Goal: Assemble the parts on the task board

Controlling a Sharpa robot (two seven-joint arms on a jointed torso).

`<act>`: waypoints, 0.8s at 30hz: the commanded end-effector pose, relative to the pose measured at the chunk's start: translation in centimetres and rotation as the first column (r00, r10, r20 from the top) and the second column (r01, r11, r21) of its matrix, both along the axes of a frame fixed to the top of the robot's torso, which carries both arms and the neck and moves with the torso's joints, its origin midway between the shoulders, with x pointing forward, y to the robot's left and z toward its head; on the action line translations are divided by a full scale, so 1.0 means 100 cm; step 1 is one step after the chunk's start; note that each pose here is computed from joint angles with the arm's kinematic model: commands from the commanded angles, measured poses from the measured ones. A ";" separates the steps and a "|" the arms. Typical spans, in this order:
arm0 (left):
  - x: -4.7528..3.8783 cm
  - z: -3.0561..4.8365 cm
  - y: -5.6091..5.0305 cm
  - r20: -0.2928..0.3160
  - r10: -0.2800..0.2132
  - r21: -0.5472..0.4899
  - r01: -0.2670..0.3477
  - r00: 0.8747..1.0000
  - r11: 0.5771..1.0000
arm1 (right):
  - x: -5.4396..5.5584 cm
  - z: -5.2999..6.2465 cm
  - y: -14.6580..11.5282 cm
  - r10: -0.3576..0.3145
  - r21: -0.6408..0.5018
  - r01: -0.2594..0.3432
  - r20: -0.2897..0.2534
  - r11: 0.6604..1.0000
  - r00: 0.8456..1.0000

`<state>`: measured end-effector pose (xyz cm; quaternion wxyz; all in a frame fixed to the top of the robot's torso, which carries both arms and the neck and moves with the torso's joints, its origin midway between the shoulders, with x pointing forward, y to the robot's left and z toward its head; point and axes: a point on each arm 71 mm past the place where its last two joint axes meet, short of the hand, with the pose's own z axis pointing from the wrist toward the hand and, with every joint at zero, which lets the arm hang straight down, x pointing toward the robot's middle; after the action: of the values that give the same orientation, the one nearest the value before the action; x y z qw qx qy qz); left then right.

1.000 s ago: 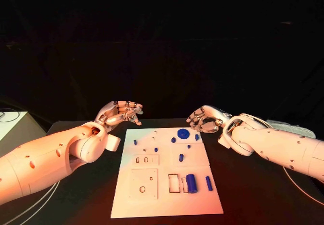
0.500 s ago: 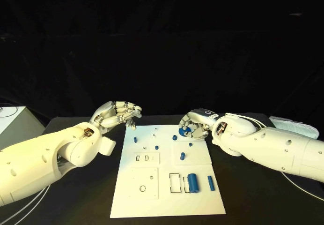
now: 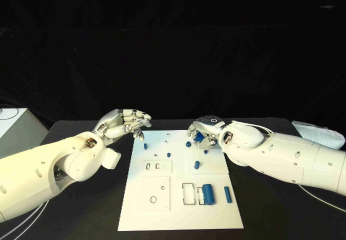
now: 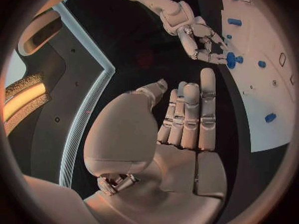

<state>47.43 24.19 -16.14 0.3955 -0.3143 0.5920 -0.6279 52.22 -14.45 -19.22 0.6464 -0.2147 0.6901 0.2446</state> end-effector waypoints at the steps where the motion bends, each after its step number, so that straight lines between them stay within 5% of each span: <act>1: -0.0007 -0.0005 -0.002 -0.013 -0.034 -0.007 0.034 0.999 0.999 | 0.002 0.000 0.000 -0.031 -0.044 0.032 0.013 0.999 0.999; 24: -0.0014 0.0009 -0.001 -0.020 -0.038 -0.008 0.038 0.999 0.999 | 0.008 -0.009 0.008 -0.041 -0.094 0.038 -0.028 0.995 0.999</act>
<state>47.39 24.28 -16.14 0.3858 -0.3141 0.5988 -0.6276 53.03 -13.65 -19.91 0.6365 -0.2199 0.7086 0.2109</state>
